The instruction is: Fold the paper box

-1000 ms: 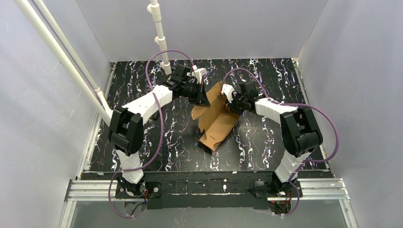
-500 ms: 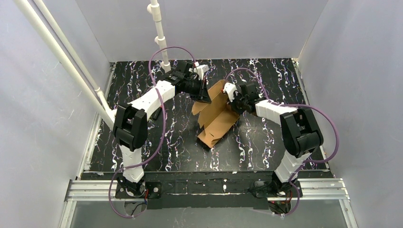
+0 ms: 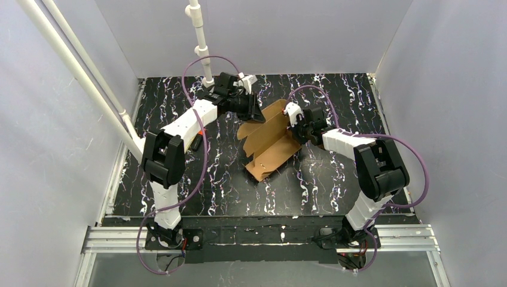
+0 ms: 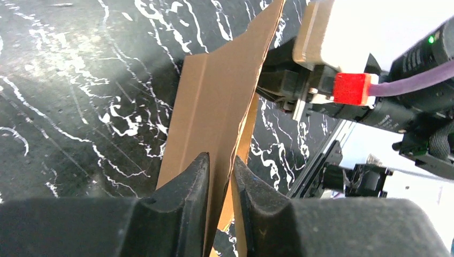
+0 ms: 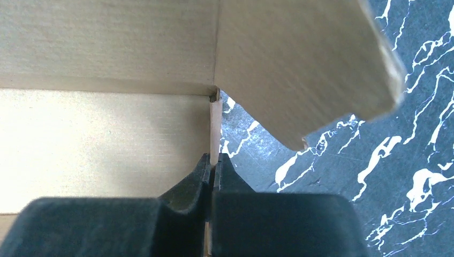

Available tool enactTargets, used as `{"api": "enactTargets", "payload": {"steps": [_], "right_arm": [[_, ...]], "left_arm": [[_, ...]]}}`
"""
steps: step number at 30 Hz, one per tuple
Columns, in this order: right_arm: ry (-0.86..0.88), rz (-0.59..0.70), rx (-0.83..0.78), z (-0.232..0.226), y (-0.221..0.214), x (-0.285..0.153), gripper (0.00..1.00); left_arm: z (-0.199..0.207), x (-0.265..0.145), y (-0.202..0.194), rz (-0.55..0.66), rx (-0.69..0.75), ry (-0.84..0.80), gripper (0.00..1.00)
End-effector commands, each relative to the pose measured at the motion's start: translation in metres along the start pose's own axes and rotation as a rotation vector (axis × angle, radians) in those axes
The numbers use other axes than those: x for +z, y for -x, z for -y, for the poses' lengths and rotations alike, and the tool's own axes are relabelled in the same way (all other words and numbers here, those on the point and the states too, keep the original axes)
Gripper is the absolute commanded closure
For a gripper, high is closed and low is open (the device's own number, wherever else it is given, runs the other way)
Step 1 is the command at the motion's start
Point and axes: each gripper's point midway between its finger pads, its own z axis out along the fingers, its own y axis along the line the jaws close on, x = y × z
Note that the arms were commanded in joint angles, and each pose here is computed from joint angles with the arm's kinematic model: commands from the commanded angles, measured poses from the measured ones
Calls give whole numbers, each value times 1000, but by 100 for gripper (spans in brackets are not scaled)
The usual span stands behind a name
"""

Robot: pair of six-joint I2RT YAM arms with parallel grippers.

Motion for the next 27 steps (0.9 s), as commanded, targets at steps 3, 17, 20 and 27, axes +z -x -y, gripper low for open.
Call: {"api": "enactTargets", "payload": {"steps": [3,17,20,27], "right_arm": [[-11,38,93,5,9,-6,99],[-11,71,274,9,13,-13,99],[9,62,294,5,11,-11,99],[40,38,304,1,7,-9,93]], "left_arm": [[-2,-37,27,130,-38,37,75],[-21,-162,-30,491,-51,293,27],[-25,-160,-65,495,-139,249,12],[-29,-140,-108,467,-303,141,13]]}}
